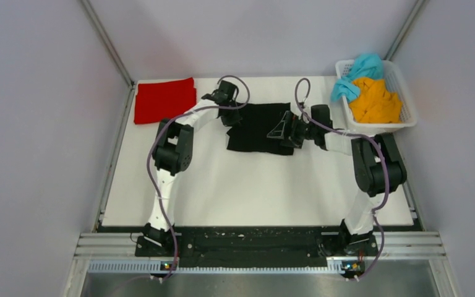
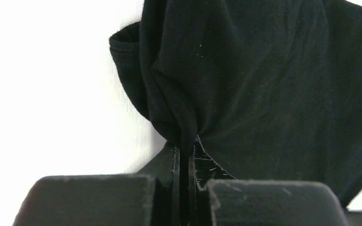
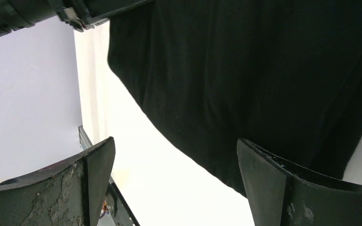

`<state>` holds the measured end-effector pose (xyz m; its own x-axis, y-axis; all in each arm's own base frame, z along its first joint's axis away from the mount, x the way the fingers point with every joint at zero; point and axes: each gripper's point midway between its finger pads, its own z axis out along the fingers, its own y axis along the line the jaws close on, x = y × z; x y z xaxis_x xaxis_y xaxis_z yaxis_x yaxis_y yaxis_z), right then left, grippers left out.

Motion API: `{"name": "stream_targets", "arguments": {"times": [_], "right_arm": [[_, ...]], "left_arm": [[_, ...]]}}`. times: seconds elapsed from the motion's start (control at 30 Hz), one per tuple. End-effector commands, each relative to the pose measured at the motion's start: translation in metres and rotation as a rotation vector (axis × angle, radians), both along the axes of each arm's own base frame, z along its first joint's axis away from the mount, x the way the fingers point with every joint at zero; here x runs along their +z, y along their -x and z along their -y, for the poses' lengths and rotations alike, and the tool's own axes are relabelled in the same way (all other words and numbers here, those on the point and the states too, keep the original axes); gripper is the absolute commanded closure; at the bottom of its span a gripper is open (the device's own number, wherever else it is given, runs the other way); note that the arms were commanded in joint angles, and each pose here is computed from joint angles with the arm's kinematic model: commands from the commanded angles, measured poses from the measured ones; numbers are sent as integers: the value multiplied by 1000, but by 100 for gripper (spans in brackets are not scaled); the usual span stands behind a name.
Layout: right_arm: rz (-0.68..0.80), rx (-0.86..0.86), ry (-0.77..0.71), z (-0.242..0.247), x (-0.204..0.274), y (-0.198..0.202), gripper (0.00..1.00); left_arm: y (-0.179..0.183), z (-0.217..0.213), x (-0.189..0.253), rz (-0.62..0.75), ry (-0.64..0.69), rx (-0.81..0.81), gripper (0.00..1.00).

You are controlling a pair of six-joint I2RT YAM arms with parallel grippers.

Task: Fold and stack the t-shirts
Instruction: Put the neatly folded tshirt into the corner of the board with the left arm

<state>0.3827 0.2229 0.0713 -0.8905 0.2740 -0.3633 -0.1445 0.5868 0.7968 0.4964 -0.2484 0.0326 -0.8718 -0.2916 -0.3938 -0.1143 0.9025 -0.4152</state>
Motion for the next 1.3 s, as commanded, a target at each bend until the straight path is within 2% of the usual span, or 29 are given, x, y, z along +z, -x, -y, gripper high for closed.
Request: {"name": "stream_targets", "arguments": {"times": [0.0,0.27,0.33,0.47,0.77,0.93,1.27], "right_arm": [[139,-48,10,14,47,-6,1],[266,-109,182,45,70,7,1],[288,-140,229,54,74,9,1],[295,-189,310,73,79,18,1],[369,-263,416,99,93,26,1],[374,-262,417,99,94,25,1],[386,-296,464,112,92,21,1]], "left_arm": [[24,-34,-39,-86,-315,15,100],[-11,-106,52,181,-700,88,100],[-19,-117,75,242,-755,107,100],[-39,-138,107,334,-768,135,100],[-85,-187,167,506,-887,186,100],[-103,-197,201,575,-840,213,100],[-112,-227,255,652,-864,258,100]]}}
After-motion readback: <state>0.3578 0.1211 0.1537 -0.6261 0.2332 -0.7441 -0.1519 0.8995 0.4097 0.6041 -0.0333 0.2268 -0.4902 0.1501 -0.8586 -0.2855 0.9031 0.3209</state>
